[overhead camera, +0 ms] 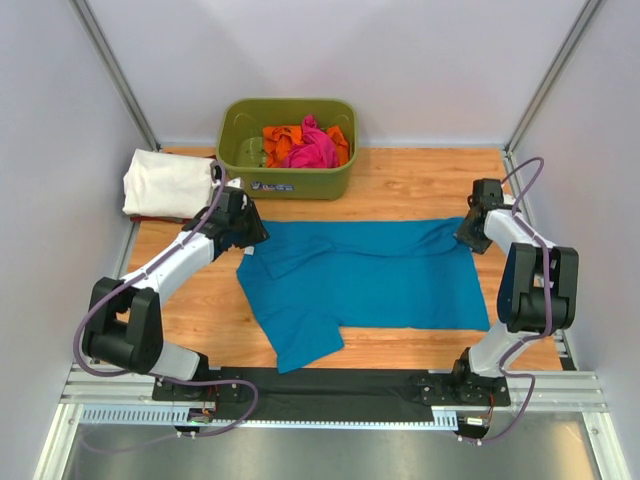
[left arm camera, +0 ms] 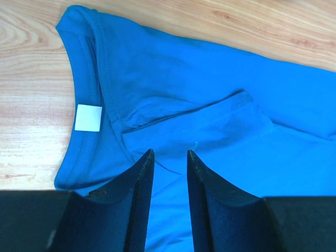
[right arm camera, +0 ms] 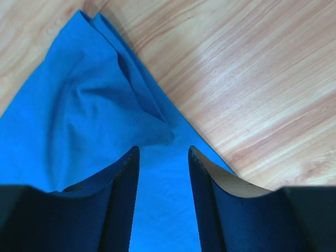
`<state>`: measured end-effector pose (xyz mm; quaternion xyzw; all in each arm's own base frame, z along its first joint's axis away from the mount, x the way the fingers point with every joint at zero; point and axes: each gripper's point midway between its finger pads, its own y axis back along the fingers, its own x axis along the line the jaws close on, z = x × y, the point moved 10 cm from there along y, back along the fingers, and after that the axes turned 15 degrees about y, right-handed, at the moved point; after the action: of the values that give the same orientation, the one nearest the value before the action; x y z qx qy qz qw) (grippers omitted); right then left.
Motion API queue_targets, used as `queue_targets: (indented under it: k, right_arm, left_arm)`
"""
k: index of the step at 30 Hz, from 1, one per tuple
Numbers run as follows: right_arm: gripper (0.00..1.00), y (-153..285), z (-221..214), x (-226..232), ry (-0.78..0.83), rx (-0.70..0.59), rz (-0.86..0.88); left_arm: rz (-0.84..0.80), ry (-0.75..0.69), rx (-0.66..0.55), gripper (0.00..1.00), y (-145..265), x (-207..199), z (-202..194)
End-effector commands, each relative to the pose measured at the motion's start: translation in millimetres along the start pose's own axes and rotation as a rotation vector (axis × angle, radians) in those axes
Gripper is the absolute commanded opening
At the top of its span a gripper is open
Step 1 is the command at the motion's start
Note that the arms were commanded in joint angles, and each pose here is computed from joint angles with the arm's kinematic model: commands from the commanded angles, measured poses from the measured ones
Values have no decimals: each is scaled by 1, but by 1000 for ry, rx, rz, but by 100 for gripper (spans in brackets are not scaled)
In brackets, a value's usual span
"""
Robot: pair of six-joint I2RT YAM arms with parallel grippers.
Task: Fold and stack the t-shirts
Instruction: Fold the tshirt
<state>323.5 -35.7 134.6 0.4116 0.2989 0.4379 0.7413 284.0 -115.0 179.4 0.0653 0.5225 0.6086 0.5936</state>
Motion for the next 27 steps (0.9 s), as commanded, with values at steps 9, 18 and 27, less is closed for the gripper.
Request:
queue_targets:
  k: [9, 18, 27]
  right_arm:
    - [53, 15, 9, 9, -391, -202, 112]
    - [53, -3, -3, 3, -569, -191, 84]
    - [52, -10, -2, 3, -642, -225, 85]
  left_arm:
    - [-52, -8, 21, 37, -7, -6, 1]
    - [-45, -11, 17, 37, -7, -4, -1]
    - [-48, -18, 8, 36, -5, -3, -1]
